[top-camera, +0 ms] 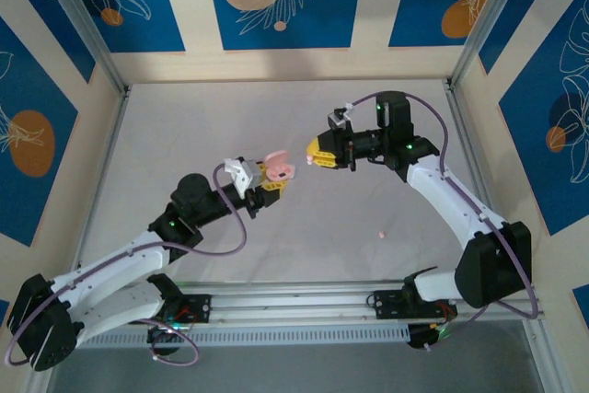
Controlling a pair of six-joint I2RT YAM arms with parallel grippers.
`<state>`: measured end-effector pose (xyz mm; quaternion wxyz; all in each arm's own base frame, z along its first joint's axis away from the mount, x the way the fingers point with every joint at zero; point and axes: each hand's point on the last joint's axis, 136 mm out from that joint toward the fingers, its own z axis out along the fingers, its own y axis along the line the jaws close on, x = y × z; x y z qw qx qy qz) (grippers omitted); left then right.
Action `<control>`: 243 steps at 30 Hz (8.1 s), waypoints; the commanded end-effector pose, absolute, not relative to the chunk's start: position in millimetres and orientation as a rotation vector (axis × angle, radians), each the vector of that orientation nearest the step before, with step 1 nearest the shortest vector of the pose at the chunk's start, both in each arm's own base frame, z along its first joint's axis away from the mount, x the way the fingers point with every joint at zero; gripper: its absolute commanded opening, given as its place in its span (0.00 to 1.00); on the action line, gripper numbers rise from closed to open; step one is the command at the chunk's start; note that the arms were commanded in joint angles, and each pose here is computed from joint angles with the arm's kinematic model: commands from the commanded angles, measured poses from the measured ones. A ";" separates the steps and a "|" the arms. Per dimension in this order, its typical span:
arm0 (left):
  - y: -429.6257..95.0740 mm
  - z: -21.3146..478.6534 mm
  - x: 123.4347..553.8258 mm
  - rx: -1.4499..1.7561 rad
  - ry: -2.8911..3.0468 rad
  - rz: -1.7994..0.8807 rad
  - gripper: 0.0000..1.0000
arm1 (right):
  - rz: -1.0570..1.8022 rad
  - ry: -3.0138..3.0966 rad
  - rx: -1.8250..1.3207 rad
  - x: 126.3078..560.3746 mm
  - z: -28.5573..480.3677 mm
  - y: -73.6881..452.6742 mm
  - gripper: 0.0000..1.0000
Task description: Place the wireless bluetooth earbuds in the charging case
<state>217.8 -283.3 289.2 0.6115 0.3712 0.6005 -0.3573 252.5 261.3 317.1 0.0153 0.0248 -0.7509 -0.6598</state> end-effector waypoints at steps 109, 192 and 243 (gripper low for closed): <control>-296.7 324.7 211.4 0.834 1.184 -0.873 0.30 | -1.178 -3.560 -0.565 233.2 274.4 126.6 0.35; -296.6 327.0 203.0 0.840 1.185 -0.929 0.31 | -0.680 -2.914 -0.893 227.4 23.6 87.5 0.44; -296.4 325.1 203.6 0.832 1.195 -0.938 0.32 | -0.415 -2.916 -0.747 180.6 16.9 91.2 0.28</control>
